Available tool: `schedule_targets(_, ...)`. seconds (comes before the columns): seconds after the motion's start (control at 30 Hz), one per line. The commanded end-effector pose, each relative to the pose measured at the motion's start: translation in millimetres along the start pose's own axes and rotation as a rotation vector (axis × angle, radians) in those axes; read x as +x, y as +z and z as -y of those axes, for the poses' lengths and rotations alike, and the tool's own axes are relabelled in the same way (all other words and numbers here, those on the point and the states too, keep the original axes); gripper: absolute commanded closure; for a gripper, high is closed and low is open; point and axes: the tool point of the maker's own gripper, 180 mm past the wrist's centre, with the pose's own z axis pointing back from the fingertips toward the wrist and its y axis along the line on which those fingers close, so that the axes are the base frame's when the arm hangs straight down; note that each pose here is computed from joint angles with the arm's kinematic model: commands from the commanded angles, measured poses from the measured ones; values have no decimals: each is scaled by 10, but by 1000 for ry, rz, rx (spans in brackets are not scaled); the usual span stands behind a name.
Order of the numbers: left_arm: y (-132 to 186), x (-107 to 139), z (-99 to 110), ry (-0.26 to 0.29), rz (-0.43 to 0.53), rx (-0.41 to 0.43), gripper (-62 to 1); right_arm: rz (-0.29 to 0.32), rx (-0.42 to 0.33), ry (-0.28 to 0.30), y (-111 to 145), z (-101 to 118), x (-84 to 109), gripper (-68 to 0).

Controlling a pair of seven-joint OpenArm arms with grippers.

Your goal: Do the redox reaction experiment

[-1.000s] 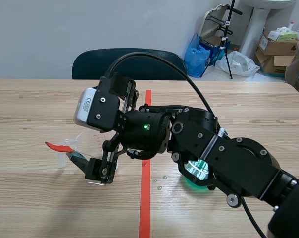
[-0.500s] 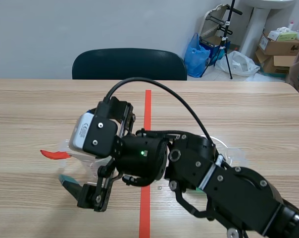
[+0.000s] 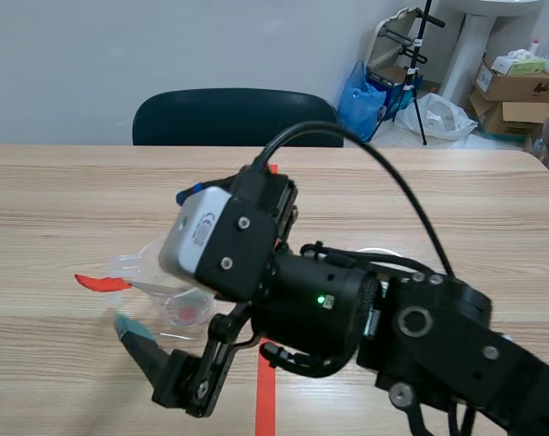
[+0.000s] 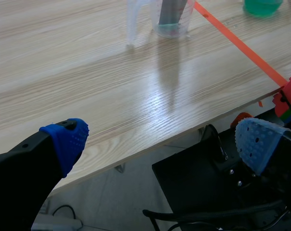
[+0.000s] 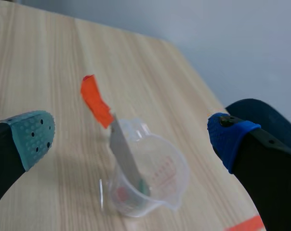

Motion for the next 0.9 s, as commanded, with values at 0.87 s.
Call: schedule_targets(0.87, -883, 965, 39, -233, 213, 337, -623, -138, -430, -81, 1422, 989, 342, -679)
